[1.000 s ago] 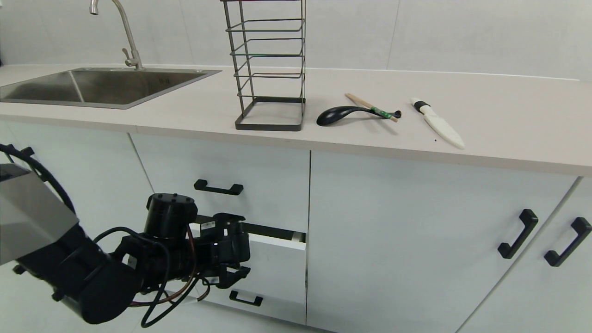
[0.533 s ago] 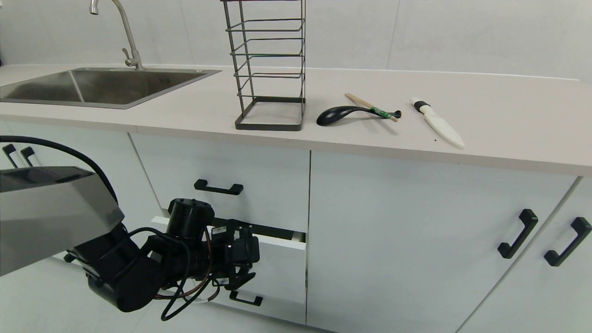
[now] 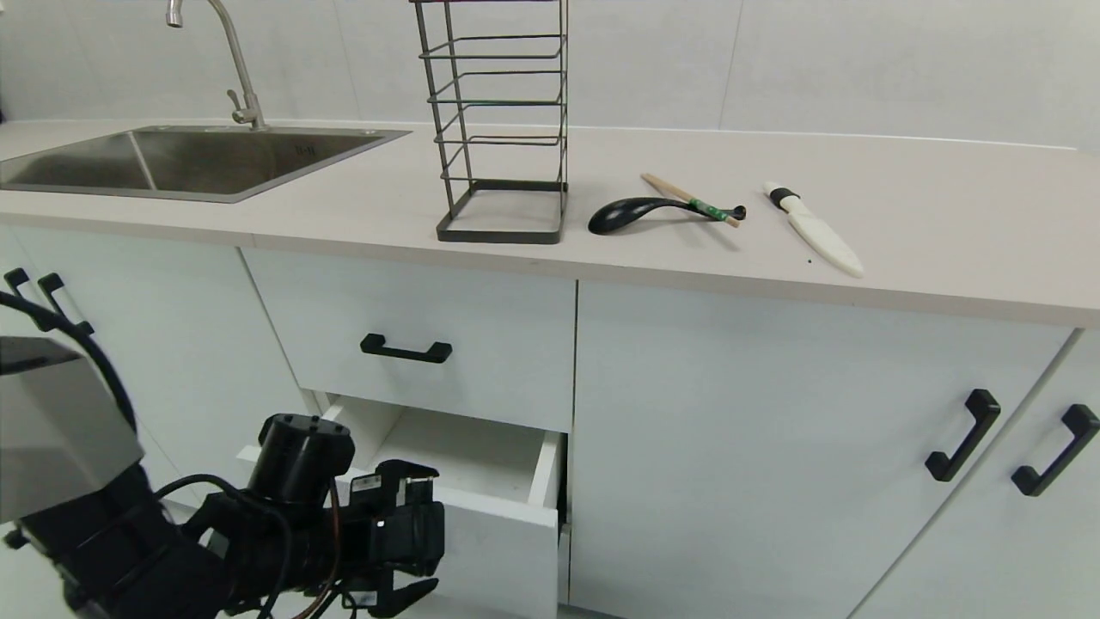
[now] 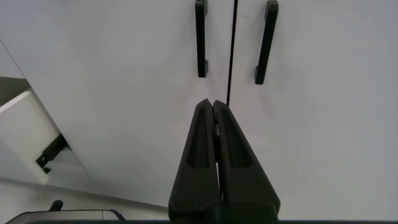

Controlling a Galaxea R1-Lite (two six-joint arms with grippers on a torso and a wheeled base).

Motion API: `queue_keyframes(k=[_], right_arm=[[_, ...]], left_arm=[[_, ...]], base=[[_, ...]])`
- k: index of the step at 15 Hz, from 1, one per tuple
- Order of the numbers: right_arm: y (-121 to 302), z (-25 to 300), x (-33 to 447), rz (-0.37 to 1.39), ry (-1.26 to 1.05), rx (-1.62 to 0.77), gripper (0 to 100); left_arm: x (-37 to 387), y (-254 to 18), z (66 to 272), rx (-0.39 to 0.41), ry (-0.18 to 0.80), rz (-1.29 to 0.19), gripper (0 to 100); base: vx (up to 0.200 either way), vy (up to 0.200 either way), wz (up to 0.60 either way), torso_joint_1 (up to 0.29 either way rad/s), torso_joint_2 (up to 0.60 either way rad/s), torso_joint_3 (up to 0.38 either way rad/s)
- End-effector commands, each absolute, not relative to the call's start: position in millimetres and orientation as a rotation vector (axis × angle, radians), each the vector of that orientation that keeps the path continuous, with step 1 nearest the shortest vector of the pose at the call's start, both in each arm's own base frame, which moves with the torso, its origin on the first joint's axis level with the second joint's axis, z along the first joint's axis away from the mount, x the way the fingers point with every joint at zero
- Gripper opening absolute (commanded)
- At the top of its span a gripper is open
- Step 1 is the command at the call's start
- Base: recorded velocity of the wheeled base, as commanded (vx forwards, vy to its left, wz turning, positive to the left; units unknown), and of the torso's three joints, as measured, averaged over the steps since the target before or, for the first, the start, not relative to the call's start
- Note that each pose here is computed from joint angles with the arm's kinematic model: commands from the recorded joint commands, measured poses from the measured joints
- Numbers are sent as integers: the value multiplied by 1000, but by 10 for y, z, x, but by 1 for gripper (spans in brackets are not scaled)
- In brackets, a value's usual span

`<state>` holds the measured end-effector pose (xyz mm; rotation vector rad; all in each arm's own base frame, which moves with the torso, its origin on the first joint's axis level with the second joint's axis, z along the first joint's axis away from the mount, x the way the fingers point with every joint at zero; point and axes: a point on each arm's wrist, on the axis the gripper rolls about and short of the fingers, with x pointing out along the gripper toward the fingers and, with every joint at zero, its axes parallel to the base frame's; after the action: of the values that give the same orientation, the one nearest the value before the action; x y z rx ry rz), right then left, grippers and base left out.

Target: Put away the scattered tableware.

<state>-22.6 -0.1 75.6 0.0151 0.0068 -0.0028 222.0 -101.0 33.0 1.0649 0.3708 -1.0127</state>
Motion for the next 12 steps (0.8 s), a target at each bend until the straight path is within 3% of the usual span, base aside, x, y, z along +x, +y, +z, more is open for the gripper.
queue_keyframes(k=[1,8,10,12], right_arm=[[-1,756,-225,-3,9,15,0],[-1,755,-226,-2,8,15,0],[-1,755,-226,-3,8,15,0],[-1,755,-226,-2,8,15,0]], left_arm=[[1968,-922,554,1072,300,-985,100],[1668,-961,531,1073,301,-1071,100],[1615,-1020,584,1075,257,-1094,100],[1491,-1091,771,1000,177,-1088,100]], base=[[0,0,0,0,0,0],[0,0,0,0,0,0],[0,0,0,0,0,0],[0,0,0,0,0,0]])
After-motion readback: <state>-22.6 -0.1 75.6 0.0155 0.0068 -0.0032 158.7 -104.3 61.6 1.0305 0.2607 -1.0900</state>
